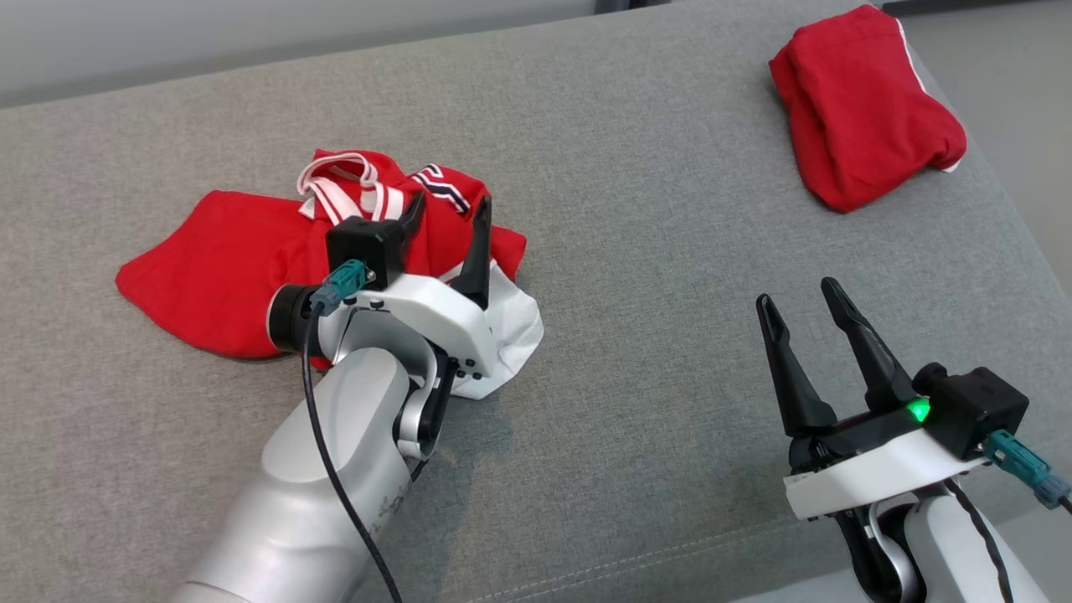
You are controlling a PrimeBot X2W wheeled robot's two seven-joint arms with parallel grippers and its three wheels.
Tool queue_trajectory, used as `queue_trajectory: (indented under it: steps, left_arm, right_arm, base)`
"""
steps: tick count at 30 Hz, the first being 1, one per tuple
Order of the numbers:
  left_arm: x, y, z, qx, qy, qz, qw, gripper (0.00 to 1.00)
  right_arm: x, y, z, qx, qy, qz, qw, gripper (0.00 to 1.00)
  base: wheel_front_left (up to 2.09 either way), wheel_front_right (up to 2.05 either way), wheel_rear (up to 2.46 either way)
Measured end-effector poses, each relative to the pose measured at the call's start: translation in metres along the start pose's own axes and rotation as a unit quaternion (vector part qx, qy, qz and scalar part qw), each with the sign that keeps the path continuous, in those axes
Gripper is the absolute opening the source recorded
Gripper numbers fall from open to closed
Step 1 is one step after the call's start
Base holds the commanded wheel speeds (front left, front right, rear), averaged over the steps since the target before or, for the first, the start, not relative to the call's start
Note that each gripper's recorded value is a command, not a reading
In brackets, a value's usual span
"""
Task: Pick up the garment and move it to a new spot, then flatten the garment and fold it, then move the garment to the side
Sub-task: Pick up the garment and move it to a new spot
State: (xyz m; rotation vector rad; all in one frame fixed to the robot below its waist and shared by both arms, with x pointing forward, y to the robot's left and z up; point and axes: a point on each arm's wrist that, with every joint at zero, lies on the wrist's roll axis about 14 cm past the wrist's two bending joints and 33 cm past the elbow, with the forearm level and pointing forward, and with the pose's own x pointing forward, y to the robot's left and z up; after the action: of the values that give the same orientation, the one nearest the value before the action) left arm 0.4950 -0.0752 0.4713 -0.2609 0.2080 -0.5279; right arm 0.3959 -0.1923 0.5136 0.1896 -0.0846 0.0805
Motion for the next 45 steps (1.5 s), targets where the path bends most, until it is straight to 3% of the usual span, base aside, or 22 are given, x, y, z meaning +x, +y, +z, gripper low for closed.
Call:
queue_trajectory:
  steps: [5, 14, 23, 27, 41, 45]
  left_arm:
    - [-0.012, -0.003, 0.050, -0.009, -0.072, 0.007, 0.997, 1.00]
    - [-0.082, 0.046, 0.072, -0.004, -0.130, 0.093, 0.987, 1.00]
    - [-0.156, 0.072, 0.079, 0.011, -0.175, 0.160, 0.971, 1.00]
    - [-0.190, 0.082, 0.062, 0.018, -0.168, 0.195, 0.966, 1.00]
    - [-0.250, 0.082, 0.068, 0.091, -0.202, 0.236, 0.946, 1.00]
    - [-0.261, 0.083, 0.057, 0.083, -0.193, 0.243, 0.947, 1.00]
  right_arm:
    - [0.001, 0.013, 0.011, 0.004, -0.016, 0.019, 1.000, 1.00]
    - [-0.008, 0.041, 0.024, 0.014, -0.037, 0.056, 0.998, 1.00]
    - [-0.016, 0.066, 0.027, 0.022, -0.043, 0.090, 0.995, 1.00]
    - [-0.023, 0.068, 0.024, 0.025, -0.039, 0.091, 0.995, 1.00]
    - [-0.045, 0.065, 0.019, 0.024, -0.034, 0.083, 0.996, 1.00]
    - [-0.049, 0.066, 0.018, 0.025, -0.032, 0.084, 0.996, 1.00]
  base:
    - [0.00, 0.00, 0.00]
    - [0.00, 0.00, 0.00]
    - [0.00, 0.00, 0.00]
    - [0.00, 0.00, 0.00]
    - [0.00, 0.00, 0.00]
    - [0.00, 0.00, 0.00]
